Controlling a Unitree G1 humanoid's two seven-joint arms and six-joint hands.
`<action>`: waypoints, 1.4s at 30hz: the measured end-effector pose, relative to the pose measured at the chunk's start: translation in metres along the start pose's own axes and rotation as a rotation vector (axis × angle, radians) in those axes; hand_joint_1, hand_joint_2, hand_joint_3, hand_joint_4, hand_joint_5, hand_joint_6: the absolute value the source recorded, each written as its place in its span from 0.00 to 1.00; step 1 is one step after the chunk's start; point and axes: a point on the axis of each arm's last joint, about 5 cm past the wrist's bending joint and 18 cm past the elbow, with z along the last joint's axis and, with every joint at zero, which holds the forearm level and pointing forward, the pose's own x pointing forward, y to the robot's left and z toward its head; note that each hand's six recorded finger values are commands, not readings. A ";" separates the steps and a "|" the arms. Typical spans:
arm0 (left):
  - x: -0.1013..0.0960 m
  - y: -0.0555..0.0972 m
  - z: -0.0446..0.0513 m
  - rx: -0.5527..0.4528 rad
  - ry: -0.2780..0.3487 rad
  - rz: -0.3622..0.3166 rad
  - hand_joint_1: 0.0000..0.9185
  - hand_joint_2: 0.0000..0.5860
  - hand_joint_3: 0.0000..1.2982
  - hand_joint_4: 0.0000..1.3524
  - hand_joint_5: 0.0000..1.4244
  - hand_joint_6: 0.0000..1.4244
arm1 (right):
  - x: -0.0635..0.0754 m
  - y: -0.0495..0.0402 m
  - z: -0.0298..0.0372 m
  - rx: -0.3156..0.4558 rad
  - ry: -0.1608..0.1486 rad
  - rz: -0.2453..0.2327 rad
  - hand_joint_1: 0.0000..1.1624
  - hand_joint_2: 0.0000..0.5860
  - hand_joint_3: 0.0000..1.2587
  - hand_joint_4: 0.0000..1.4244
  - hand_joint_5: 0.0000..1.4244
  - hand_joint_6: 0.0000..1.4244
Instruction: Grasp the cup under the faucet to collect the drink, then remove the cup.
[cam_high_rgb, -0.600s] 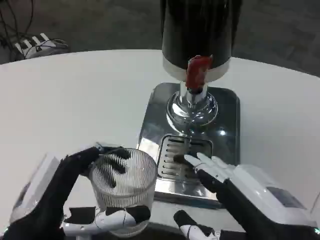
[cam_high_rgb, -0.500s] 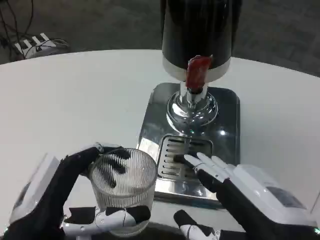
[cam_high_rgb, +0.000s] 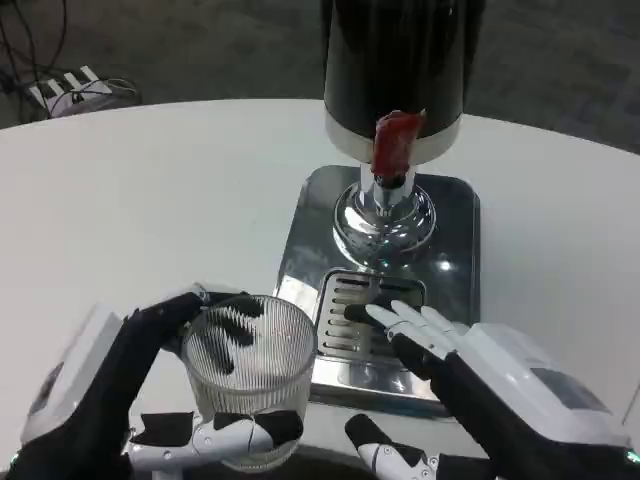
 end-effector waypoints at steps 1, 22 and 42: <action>0.000 0.000 -0.0005 0.005 0.002 -0.003 0.83 0.05 0.60 0.58 0.60 0.48 | 0.000 0.0000 0.0001 0.000 -0.001 0.001 0.43 0.79 0.08 0.02 0.00 0.00; 0.045 -0.004 -0.0411 -0.007 -0.045 -0.019 0.81 0.04 0.60 0.59 0.61 0.50 | 0.000 0.0008 0.0004 0.002 0.022 0.043 0.43 0.80 0.08 0.02 0.00 0.00; 0.124 -0.036 -0.0387 0.044 -0.116 -0.127 0.81 0.04 0.60 0.59 0.61 0.51 | -0.001 0.0024 0.0028 0.012 0.017 0.041 0.44 0.81 0.08 0.02 0.00 0.00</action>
